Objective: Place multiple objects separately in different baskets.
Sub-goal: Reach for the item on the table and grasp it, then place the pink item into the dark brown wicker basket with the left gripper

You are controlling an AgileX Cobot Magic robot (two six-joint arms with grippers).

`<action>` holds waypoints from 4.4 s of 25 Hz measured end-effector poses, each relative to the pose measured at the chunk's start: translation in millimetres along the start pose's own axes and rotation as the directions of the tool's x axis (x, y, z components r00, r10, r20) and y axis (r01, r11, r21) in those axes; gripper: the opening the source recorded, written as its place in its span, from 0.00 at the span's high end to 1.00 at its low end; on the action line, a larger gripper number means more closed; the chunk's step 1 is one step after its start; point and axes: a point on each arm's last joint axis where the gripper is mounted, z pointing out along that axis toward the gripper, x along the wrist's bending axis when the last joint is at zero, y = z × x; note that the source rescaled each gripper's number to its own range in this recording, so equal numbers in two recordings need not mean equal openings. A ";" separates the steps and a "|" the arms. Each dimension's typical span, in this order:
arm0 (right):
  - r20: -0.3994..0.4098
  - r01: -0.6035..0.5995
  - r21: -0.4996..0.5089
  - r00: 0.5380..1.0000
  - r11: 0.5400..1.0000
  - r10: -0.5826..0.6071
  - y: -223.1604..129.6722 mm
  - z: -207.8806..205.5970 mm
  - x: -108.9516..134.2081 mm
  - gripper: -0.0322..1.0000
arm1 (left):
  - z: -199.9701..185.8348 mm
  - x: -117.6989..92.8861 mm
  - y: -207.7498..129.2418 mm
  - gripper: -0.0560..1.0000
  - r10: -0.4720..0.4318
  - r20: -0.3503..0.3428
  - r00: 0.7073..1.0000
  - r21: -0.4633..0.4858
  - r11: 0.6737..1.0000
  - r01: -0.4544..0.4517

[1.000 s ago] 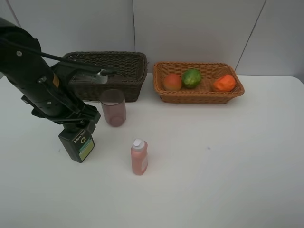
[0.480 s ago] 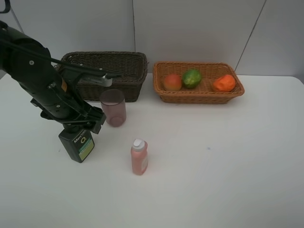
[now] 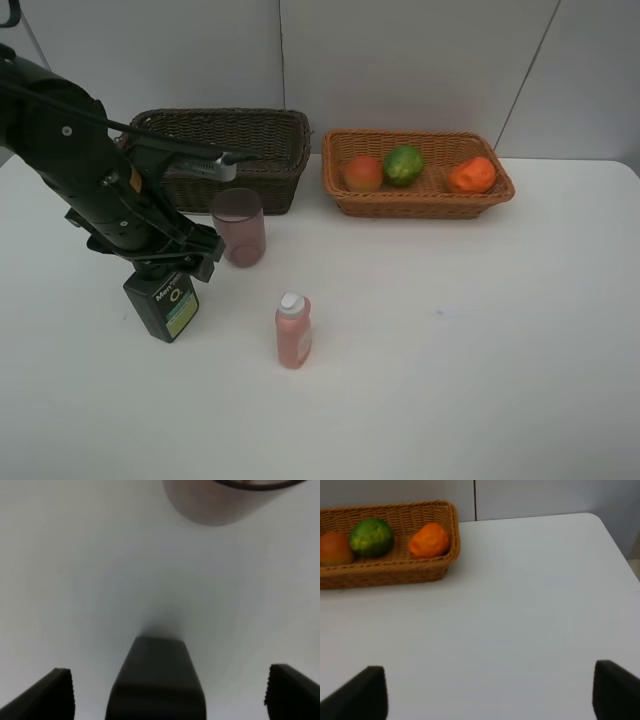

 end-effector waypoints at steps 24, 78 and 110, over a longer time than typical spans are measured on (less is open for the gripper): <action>0.000 0.000 0.000 1.000 1.000 0.000 0.0 0.0 0.0 0.32 | 16.5 -0.5 -2.9 0.49 -0.017 -0.012 1.000 0.047 0.999 0.018; 0.000 0.000 0.000 1.000 1.000 0.000 0.0 0.0 0.0 0.32 | -128.2 10.0 96.0 0.49 -0.008 -0.152 0.988 -0.370 0.928 -0.049; 0.000 0.000 0.000 1.000 1.000 0.000 0.0 0.0 0.0 0.32 | 50.4 117.4 135.9 0.49 -0.145 -0.024 0.989 -0.532 0.840 0.110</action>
